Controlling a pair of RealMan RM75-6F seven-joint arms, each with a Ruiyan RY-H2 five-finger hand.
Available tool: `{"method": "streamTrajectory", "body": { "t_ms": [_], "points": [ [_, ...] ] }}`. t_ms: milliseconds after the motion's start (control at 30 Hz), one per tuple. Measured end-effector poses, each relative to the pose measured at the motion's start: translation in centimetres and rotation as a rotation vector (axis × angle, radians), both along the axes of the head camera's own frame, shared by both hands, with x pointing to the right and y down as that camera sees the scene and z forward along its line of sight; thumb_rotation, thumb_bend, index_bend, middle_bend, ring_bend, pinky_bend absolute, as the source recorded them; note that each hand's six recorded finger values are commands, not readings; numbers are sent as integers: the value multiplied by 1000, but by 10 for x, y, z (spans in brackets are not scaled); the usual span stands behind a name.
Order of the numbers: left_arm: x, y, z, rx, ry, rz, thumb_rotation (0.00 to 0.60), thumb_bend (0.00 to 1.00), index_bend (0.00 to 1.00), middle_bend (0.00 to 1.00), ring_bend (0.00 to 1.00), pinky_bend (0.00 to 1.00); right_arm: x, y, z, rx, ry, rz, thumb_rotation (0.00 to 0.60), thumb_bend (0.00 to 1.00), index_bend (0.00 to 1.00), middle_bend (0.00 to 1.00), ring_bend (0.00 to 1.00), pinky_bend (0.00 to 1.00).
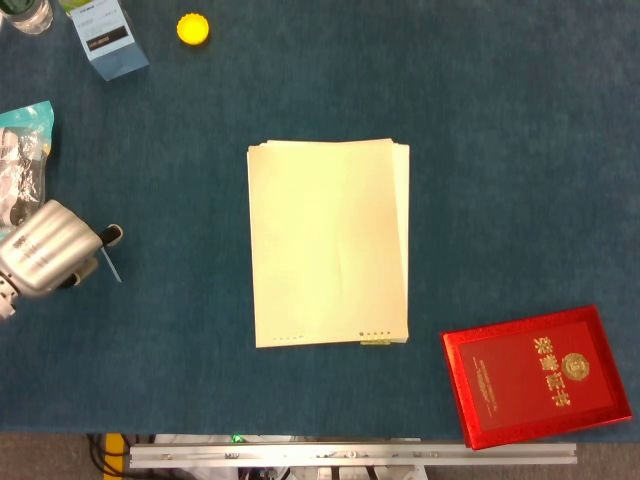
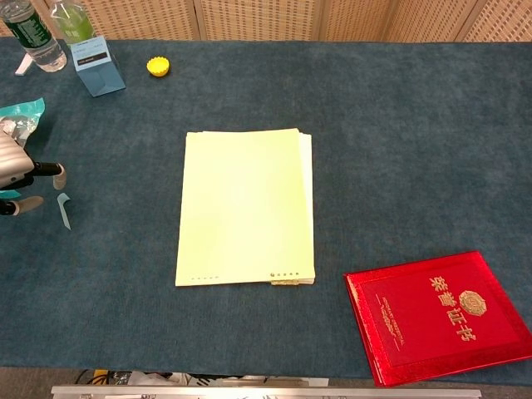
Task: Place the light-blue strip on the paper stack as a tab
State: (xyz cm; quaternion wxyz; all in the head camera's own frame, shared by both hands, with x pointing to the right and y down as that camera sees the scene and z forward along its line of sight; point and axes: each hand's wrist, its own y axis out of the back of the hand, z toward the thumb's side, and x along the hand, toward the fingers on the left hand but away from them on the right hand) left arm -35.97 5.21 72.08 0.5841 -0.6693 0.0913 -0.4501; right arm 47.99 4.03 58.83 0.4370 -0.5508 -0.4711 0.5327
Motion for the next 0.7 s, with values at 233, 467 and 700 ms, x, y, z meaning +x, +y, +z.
{"method": "streamTrajectory", "body": {
  "t_ms": [233,467,700],
  "points": [
    [-2,-1,12,-18,-17,62,600,338,378,968,982,992,-1,3,-1,-1,8,7,600,382,370,424,466,445],
    [-5,-2,21,-32,-16,78,600,338,379,968,982,992,0,6,0,-2,14,17,600,381,370,425,467,445],
    [-5,-2,28,-53,-15,79,600,338,379,968,982,992,0,6,1,-2,17,25,600,382,370,424,468,445]
  ]
}}
